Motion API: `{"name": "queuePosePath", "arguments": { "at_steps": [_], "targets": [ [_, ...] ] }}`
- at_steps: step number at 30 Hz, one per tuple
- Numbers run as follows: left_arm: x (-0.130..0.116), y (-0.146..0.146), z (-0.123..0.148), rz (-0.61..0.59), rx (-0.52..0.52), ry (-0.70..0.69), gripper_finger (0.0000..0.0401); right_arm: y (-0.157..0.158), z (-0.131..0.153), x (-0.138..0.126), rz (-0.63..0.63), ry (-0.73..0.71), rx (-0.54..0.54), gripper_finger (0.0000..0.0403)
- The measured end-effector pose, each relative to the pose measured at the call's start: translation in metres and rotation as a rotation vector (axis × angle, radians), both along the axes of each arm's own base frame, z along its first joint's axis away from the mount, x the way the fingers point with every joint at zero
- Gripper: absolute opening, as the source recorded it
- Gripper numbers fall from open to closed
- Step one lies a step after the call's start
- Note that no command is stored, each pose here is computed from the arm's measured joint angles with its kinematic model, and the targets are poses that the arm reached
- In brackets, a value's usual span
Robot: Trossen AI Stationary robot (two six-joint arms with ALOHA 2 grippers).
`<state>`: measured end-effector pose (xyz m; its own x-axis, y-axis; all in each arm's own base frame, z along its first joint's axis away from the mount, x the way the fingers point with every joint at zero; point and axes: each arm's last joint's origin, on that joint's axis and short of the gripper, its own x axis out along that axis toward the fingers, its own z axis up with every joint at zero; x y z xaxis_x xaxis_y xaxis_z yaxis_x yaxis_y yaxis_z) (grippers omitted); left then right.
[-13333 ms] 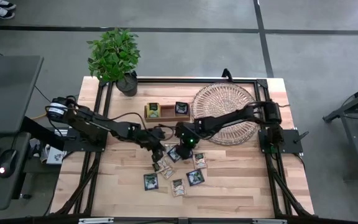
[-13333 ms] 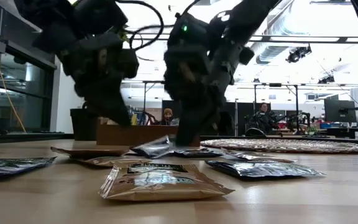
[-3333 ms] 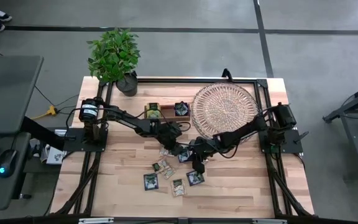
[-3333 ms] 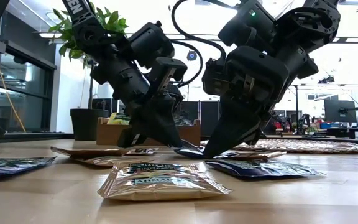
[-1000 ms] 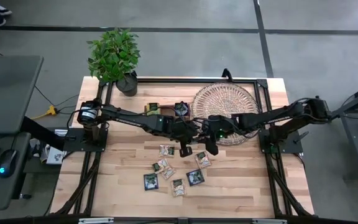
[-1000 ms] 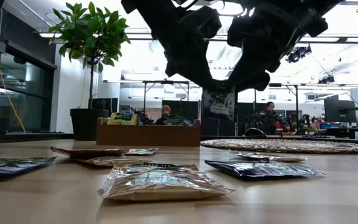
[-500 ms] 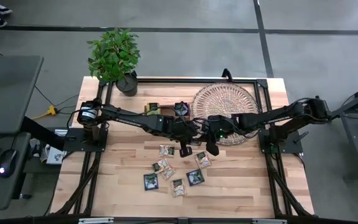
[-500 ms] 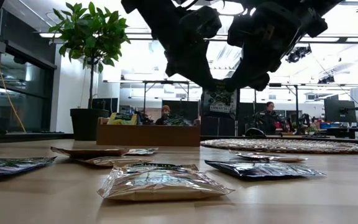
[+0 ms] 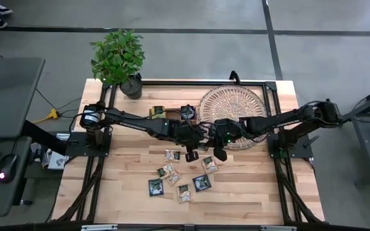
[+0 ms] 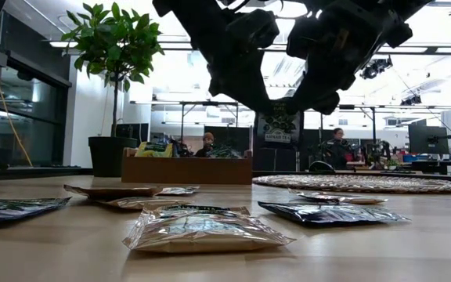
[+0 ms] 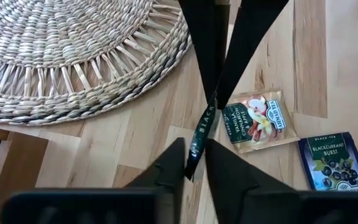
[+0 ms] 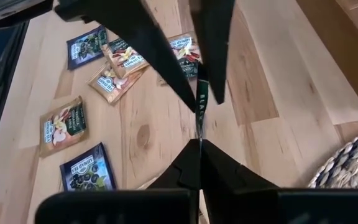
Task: Pick & Place Tea
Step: Put the blue tea bag into the right section of the wooden organizer
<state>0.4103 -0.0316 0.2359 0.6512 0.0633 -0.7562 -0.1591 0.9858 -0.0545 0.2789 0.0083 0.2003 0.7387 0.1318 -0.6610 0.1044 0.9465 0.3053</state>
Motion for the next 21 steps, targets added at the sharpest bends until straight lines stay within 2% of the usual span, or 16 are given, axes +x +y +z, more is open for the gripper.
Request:
{"name": "queuePosePath", "arguments": {
  "at_steps": [5, 9, 13, 18, 21],
  "targets": [
    [-0.002, -0.001, -0.001, -0.017, -0.018, 0.024, 0.0135, 0.000, -0.002, -0.001, -0.004, 0.023, -0.004, 0.0001],
    [-0.010, 0.000, -0.008, -0.011, -0.003, 0.136, 0.0174, -0.001, -0.005, -0.005, -0.019, 0.077, -0.019, 0.0000],
    [-0.022, 0.003, -0.014, 0.028, 0.038, 0.270, 0.0183, -0.002, -0.009, -0.009, -0.035, 0.130, -0.045, 0.0000],
    [-0.027, 0.004, -0.013, 0.064, 0.063, 0.301, 0.0184, -0.005, -0.010, -0.009, -0.036, 0.135, -0.075, 0.0000],
    [-0.041, 0.006, -0.005, 0.096, 0.080, 0.287, 0.0184, -0.010, -0.010, -0.009, -0.063, 0.136, -0.084, 0.0000]
  ]
}}
